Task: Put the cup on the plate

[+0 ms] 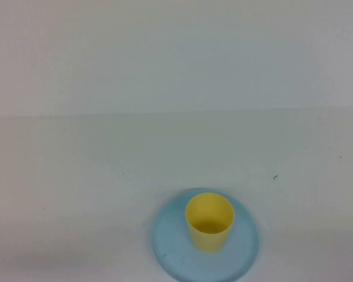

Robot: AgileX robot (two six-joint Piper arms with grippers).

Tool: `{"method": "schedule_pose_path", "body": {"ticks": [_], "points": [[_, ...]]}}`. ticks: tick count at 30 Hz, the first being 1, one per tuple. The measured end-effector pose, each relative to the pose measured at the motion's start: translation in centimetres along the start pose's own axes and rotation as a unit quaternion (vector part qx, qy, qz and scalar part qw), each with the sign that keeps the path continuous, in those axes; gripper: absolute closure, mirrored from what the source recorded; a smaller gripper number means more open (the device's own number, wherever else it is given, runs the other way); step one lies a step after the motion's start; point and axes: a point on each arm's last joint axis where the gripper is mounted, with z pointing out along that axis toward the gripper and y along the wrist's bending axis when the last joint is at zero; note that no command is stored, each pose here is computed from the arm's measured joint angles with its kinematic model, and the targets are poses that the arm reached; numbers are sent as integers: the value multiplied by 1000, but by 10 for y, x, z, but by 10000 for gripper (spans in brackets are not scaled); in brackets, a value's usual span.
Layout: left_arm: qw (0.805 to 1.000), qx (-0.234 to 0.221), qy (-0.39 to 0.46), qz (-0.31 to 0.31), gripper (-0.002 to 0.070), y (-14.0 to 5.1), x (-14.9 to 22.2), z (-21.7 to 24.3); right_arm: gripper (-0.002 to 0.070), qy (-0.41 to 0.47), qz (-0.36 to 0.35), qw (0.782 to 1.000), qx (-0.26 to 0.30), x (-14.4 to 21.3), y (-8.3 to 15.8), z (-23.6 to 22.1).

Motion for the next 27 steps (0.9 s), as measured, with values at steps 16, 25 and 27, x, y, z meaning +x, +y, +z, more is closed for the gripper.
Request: {"method": "schedule_pose_path", "body": {"ticks": [16,25,27], "points": [[989,35,144,7,675,-6,29,-13,675,4,0,1000,0,1,0,0],[989,34,144,10,675,-6,29,-13,675,4,0,1000,0,1,0,0],[989,34,144,10,675,-6,29,-13,675,4,0,1000,0,1,0,0]]}}
